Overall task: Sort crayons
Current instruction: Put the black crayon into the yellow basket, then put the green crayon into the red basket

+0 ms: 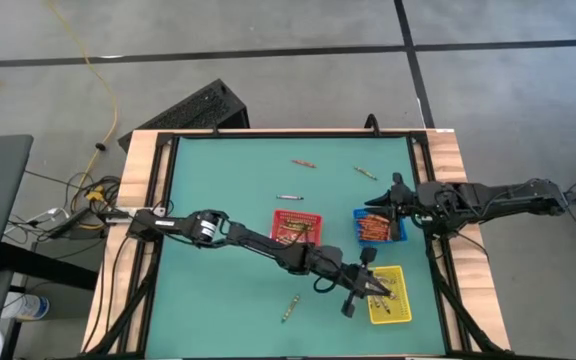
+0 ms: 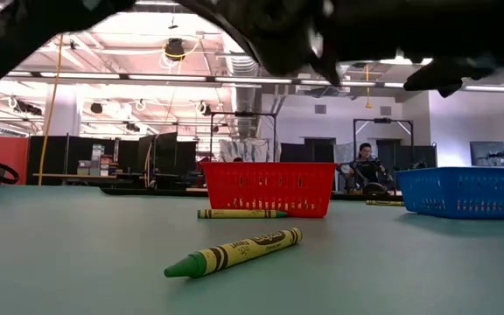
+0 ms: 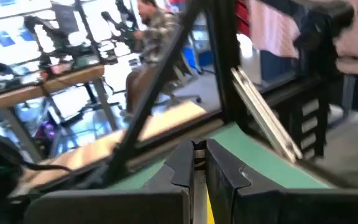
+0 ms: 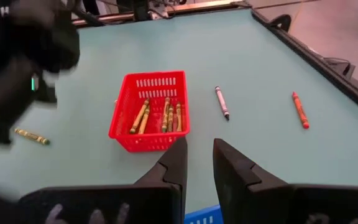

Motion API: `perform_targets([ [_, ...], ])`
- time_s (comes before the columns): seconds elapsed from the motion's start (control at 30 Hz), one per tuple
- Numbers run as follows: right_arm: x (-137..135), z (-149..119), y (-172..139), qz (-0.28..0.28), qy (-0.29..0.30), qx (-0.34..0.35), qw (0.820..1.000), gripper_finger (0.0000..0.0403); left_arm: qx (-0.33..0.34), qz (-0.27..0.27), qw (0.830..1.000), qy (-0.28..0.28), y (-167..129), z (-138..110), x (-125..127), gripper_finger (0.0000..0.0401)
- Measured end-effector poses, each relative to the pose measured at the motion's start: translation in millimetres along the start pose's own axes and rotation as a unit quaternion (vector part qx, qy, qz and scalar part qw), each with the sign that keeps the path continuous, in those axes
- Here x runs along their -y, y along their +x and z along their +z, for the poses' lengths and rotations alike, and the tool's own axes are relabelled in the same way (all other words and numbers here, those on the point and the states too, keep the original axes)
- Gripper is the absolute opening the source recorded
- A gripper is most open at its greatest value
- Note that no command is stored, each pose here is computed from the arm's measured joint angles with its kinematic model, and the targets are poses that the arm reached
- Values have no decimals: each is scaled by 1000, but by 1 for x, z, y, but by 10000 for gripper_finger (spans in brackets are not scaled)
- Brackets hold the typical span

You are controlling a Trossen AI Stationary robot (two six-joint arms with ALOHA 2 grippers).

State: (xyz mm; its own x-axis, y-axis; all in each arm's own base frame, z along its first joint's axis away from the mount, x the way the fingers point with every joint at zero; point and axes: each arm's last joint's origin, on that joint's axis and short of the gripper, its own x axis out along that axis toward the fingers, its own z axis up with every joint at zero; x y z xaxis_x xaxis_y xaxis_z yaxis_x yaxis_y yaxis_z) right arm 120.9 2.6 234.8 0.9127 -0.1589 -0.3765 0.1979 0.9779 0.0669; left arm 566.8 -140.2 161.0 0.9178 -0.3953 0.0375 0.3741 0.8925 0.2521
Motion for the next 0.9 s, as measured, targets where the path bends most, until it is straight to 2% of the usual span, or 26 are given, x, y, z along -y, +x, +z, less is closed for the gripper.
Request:
perform_targets([
  [0.1, 0, 0, 0, -4, 3, -1, 1000, 72, -36, -14, 999, 16, 9, -9, 1, 7],
  [0.23, 0, -1, 0, -5, 3, -3, 1000, 72, -55, -36, 998, 24, 14, 7, -7, 8],
  [0.33, 0, -1, 0, -5, 3, -5, 1000, 72, -89, -44, 995, 23, 14, 8, -12, 19],
  [0.63, 0, -1, 0, -5, -1, -5, 1000, 72, -128, -55, 990, 4, 12, 3, -20, 125],
  [0.77, 0, -1, 0, -5, -2, -6, 1000, 72, -159, -33, 986, 40, 9, 9, -22, 151],
  [0.9, 1, -2, 0, -6, -3, -10, 1000, 72, -223, 22, 971, 79, -2, 44, -31, 156],
])
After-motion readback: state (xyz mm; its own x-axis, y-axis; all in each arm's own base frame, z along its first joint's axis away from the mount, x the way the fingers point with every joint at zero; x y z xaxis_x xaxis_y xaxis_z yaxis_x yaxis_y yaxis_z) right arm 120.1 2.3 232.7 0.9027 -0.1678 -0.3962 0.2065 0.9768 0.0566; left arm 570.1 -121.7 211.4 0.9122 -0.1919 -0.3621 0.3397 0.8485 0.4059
